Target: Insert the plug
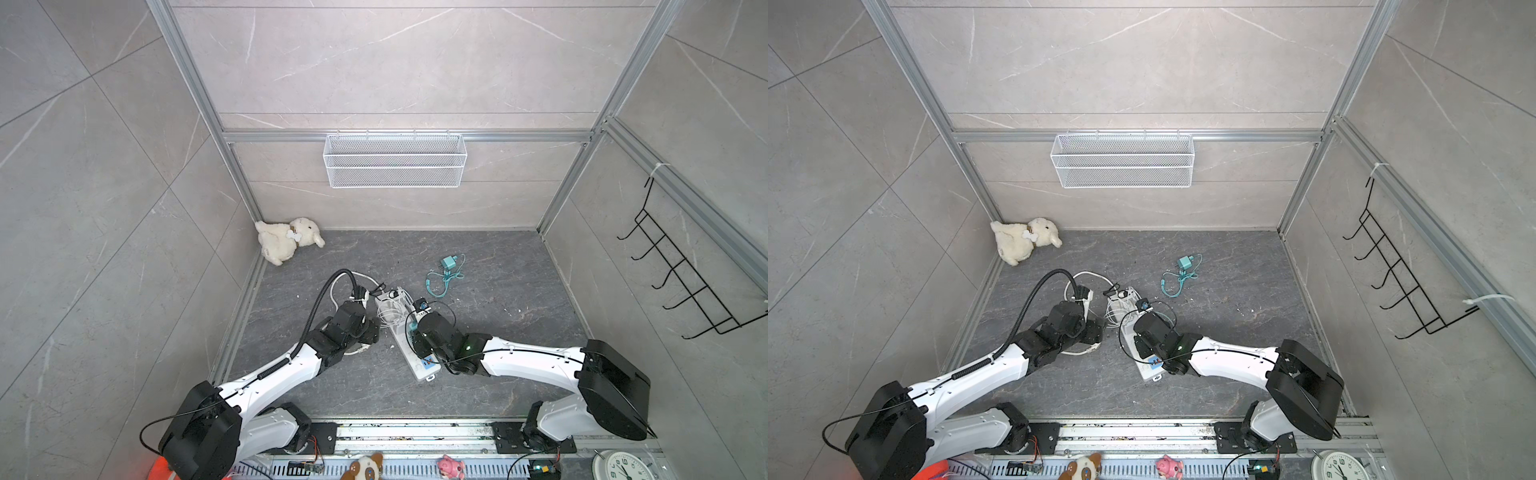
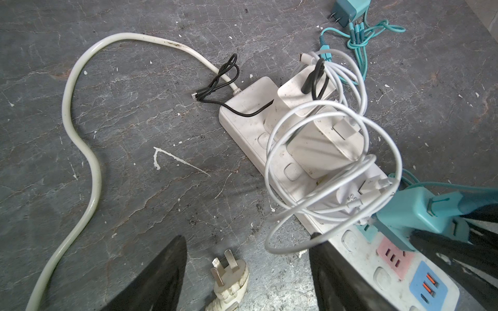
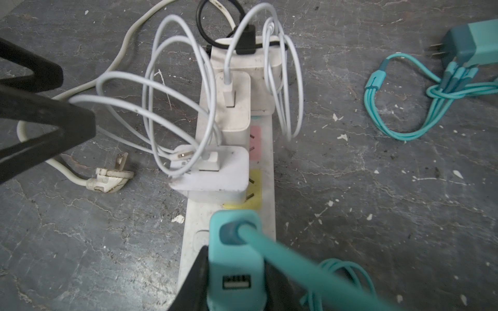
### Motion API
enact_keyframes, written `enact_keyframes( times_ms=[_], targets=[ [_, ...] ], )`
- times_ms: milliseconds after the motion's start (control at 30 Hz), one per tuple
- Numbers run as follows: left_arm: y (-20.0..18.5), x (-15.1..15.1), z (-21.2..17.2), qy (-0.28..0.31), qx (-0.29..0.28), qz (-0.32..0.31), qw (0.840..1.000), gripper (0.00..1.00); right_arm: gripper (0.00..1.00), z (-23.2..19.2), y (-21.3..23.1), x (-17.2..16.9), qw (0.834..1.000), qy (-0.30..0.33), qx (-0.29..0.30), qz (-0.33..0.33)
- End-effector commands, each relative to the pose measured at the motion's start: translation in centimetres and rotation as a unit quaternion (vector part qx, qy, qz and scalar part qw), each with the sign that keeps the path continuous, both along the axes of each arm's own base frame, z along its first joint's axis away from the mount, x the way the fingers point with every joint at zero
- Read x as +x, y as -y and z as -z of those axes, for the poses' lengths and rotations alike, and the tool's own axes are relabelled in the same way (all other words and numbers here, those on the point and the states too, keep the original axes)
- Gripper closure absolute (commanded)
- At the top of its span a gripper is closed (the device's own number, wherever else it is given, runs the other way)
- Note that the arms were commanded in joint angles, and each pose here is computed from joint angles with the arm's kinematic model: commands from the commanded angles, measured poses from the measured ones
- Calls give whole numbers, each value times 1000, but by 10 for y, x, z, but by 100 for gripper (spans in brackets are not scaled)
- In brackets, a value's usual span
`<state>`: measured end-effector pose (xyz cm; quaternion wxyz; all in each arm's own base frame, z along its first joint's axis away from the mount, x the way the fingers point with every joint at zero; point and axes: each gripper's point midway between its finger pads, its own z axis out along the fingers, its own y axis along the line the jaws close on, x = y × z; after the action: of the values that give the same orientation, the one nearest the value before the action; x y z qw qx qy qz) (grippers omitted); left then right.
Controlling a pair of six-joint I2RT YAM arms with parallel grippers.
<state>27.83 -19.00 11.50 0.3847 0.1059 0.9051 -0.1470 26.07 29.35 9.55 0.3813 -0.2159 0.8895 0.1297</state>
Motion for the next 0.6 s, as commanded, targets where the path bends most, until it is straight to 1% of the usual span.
enact_keyframes(
  times_ms=[0,267,567],
  targets=[
    [6,8,-21,25,-17,5,1000,26,96,-10,-8,5,1000,13,13,4],
    [1,5,-19,28,-14,1,1000,26,95,-4,-17,7,1000,4,10,0],
    [-2,3,-19,31,-13,-3,999,26,96,6,-7,3,1000,-2,-3,12]
  ],
)
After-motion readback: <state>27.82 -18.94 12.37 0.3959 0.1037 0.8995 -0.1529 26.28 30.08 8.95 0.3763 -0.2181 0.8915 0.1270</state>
